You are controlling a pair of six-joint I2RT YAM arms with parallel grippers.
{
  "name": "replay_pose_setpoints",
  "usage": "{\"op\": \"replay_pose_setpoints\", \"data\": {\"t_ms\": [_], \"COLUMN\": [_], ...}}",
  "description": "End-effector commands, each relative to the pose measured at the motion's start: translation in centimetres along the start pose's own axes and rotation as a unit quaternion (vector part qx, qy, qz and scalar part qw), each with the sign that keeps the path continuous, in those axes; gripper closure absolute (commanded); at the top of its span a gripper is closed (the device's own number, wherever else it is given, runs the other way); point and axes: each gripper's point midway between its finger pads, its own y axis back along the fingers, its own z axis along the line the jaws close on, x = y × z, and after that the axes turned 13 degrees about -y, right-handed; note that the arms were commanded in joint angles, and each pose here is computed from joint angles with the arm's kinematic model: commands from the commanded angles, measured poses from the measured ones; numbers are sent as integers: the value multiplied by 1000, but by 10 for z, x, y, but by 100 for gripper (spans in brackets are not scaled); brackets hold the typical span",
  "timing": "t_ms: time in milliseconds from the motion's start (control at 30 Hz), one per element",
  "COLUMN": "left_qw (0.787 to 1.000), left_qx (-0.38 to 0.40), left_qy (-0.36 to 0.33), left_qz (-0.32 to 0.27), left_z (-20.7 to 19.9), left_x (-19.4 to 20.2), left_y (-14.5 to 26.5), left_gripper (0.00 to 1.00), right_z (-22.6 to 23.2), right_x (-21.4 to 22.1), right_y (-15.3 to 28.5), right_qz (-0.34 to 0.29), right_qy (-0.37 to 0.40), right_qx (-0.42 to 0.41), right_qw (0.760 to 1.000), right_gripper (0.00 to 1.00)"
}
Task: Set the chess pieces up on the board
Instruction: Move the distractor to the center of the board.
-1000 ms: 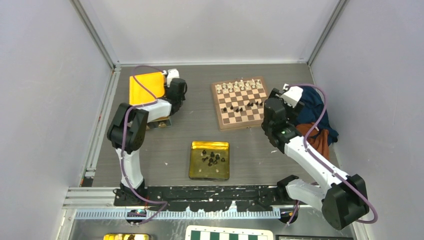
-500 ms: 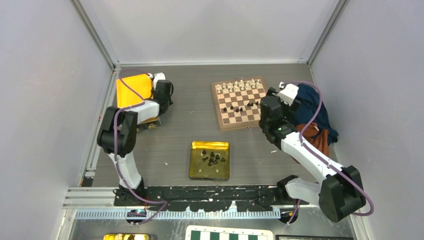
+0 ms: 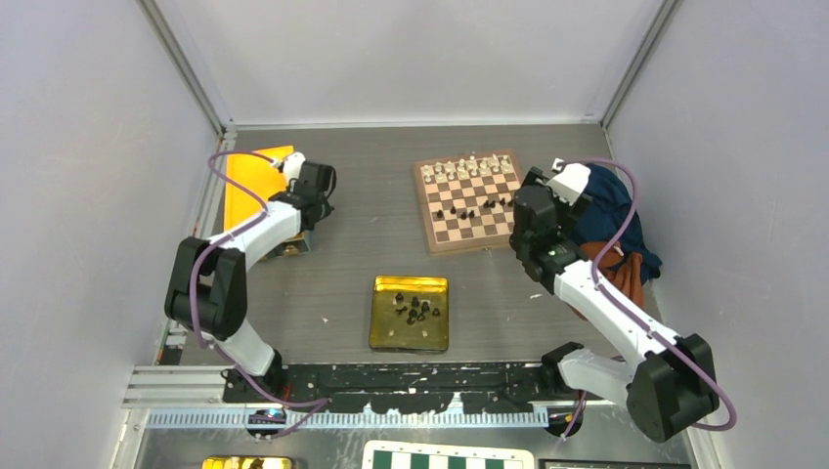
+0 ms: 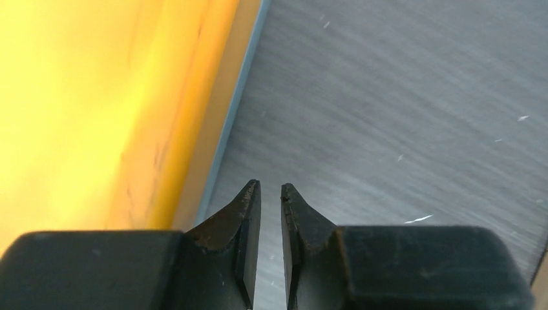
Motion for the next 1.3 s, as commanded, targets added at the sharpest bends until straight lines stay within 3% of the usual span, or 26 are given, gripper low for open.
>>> {"op": "replay_pose_setpoints", "data": {"t_ms": [0,167,633,833,1000,1233,1267], "left_qw": [993,982,968,981,997,995,993], "left_qx": [-109,-175,-219,-150,-55,67,80], "left_qy": [5,9,86,84,5,-71,-75], "left_qz": [55,73,88,85,47,38,39], "left_z": [35,61,107,71,-9,-106,-116], "left_x": [27,38,44,31,2,1,3], "left_y": [10,13,7,0,6,14,14], "left_gripper": [80,80,80,81,80,75,72], "right_z": [7,5,1,7,15,11,12], "right_x": [-31,-32,-18,-7,2,25,26], "right_y": [10,12,8,-1,-26,-79,-86], "right_qz": [-21,-20,-12,-7,4,49,53], "right_qy": [-58,-58,-41,-25,-8,7,1], "right_qx": [-17,-20,-10,-2,19,62,64], "right_qw": [998,998,999,1000,1000,997,997], "right_gripper": [19,19,18,21,40,96,99]}}
